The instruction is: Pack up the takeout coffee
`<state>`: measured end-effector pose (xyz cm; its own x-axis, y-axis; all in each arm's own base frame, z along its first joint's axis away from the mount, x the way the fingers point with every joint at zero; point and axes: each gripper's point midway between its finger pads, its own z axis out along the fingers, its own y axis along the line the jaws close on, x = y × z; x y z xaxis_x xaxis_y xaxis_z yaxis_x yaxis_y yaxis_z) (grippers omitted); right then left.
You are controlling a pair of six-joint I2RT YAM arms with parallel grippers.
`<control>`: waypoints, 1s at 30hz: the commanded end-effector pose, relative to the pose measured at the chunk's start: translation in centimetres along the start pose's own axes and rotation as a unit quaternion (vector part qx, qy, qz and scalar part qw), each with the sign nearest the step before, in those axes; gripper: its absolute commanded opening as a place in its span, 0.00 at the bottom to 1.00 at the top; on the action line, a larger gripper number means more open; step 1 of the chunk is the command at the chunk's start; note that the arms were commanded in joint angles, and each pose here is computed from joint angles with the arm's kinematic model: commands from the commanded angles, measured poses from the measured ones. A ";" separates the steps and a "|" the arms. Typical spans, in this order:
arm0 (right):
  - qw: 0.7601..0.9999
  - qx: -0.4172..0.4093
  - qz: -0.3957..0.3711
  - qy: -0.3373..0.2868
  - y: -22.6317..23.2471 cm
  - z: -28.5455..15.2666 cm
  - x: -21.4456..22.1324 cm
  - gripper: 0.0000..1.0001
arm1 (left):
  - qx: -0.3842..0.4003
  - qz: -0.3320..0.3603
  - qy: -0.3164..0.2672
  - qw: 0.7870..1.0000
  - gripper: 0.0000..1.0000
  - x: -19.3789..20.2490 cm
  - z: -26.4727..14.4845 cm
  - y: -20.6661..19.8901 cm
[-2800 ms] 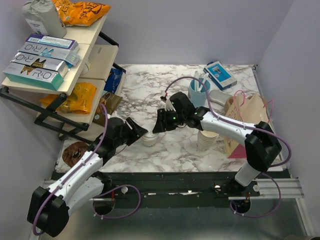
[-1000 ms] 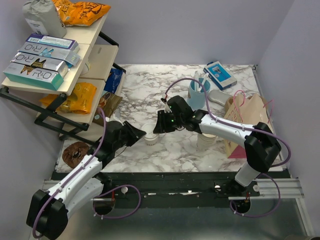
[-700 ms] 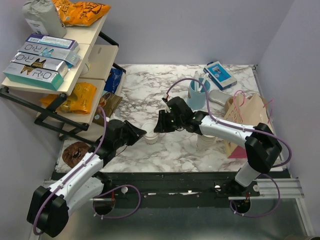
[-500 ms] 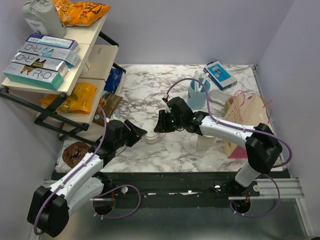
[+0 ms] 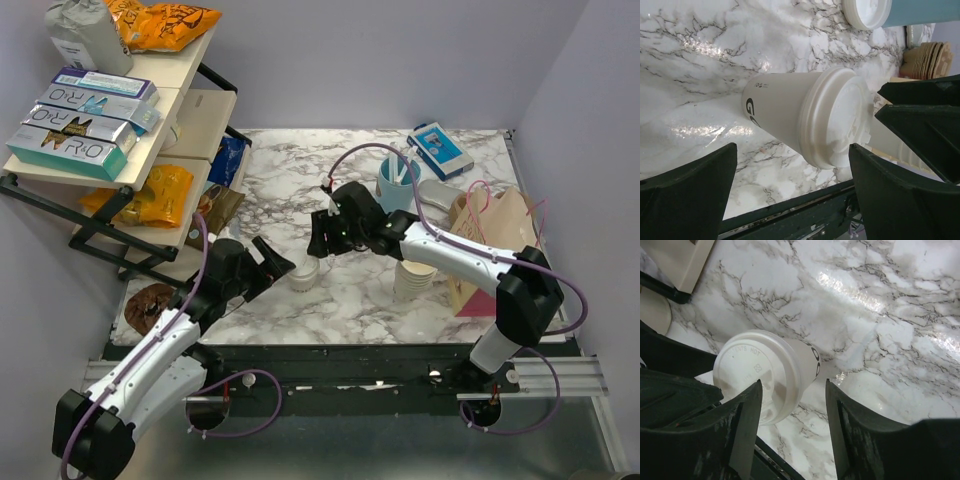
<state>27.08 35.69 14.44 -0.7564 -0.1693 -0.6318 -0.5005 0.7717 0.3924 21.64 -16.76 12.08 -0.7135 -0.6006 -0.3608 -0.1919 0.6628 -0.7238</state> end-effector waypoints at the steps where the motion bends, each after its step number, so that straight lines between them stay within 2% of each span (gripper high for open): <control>1: 1.000 0.004 -0.010 -0.014 0.2 -0.8 -1.4 0.64 | 0.009 0.022 -0.006 1.000 0.99 -0.7 -0.6 -1.3; 6: 1.000 -0.029 -0.001 -0.010 1.5 -1.4 -0.8 0.67 | -0.004 0.027 -0.013 1.000 0.99 -1.2 -0.7 -1.2; 10: 1.000 -0.026 0.017 0.004 1.4 -1.4 1.1 0.66 | -0.015 0.028 -0.023 0.999 0.99 -1.7 0.1 -0.8; 14: 0.999 -0.024 0.040 -0.002 1.3 -1.4 1.8 0.66 | -0.004 0.038 -0.007 0.999 0.99 -1.6 1.1 -1.6; 20: 0.999 -0.032 0.036 0.003 2.1 -0.3 2.2 0.61 | 0.022 0.028 0.006 0.999 0.89 -0.9 1.9 -2.0; 21: 0.999 -0.032 0.034 0.004 2.2 -0.1 2.2 0.60 | 0.024 0.027 0.006 0.999 0.84 -0.8 1.9 -2.0; 24: 0.999 -0.029 0.033 0.007 2.3 0.4 2.3 0.58 | 0.033 0.028 0.006 0.999 0.79 -0.7 2.0 -2.1; 26: 0.999 -0.022 0.033 0.009 2.0 0.6 2.4 0.56 | 0.032 0.027 0.005 0.999 0.78 -0.8 2.1 -2.1; 30: 0.999 -0.019 0.032 0.014 1.9 0.8 2.7 0.52 | 0.020 0.030 0.008 0.999 0.65 -0.6 2.3 -1.5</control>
<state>24.09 36.52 12.93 -0.8033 -0.1405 -0.5788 -0.4648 0.7555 0.4618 23.91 -18.16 12.20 -0.7269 -0.5643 -0.3915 -0.1400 0.6798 -0.7200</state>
